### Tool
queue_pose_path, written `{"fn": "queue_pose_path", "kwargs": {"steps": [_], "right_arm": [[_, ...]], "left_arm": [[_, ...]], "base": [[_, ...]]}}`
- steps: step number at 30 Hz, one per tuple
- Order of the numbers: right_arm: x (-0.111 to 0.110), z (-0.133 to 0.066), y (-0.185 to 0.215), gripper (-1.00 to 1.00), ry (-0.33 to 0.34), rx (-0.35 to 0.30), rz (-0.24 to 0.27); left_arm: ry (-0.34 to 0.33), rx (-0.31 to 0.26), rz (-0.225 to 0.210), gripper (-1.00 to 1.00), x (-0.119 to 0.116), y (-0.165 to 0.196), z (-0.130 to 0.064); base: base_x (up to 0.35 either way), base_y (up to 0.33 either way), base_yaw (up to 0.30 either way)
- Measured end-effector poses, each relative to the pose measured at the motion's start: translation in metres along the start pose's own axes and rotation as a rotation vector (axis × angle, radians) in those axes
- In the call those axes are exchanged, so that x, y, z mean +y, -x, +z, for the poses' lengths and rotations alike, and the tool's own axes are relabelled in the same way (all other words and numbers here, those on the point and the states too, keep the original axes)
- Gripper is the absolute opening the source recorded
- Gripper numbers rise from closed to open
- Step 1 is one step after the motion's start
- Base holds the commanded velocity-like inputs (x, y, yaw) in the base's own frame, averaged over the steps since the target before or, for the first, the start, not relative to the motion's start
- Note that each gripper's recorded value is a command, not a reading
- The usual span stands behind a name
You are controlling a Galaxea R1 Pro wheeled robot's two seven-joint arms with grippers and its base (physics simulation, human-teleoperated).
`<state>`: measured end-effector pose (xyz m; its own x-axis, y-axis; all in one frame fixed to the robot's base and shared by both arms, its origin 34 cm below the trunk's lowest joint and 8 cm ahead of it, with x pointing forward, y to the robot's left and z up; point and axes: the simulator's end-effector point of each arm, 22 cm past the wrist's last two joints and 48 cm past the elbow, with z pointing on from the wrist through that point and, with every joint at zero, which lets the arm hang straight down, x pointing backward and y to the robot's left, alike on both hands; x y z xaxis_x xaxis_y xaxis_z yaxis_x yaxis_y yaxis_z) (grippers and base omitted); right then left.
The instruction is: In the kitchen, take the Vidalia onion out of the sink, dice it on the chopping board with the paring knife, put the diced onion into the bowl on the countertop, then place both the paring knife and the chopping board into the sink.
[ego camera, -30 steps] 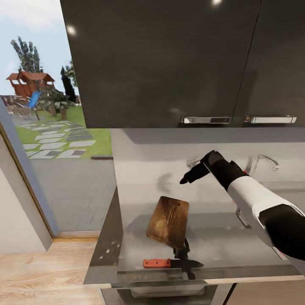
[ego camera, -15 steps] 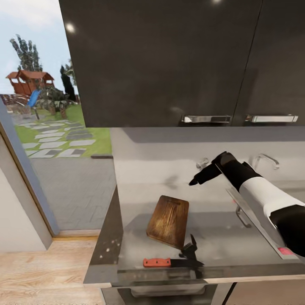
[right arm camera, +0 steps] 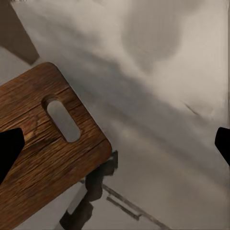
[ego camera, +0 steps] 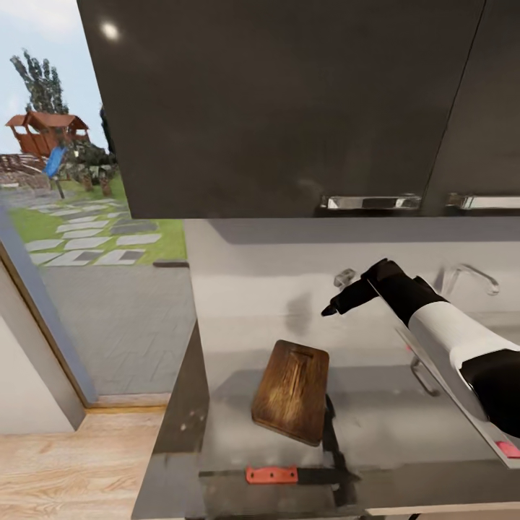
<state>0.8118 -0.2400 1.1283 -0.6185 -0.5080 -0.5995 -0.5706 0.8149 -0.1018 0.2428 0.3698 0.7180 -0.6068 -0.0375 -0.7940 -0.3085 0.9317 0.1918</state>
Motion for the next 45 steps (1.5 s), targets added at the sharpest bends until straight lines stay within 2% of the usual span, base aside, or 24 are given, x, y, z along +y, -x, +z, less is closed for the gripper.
{"fn": "queue_pose_path", "kwargs": {"steps": [10,16,30,39,45], "right_arm": [[0.002,0.014,-0.010,1.00,0.015,0.022,0.006],[0.002,0.030,-0.025,1.00,0.034,0.023,-0.016],[0.001,0.050,-0.044,1.00,0.054,0.041,-0.022],[0.002,0.055,-0.044,1.00,0.060,0.031,-0.037],[0.002,0.056,-0.045,1.00,0.062,0.030,-0.040]], "left_arm": [[0.000,0.015,0.005,1.00,0.000,-0.005,-0.002],[0.000,0.026,0.008,1.00,0.001,-0.008,-0.004],[-0.003,0.048,0.015,1.00,0.000,-0.014,-0.008],[-0.005,0.054,0.019,1.00,0.000,-0.016,-0.009],[-0.004,0.054,0.018,1.00,0.000,-0.016,-0.009]], "base": [[0.174,0.000,0.000],[0.179,0.000,0.000],[0.164,0.000,0.000],[0.073,0.014,0.000],[-0.118,0.191,0.000]]}}
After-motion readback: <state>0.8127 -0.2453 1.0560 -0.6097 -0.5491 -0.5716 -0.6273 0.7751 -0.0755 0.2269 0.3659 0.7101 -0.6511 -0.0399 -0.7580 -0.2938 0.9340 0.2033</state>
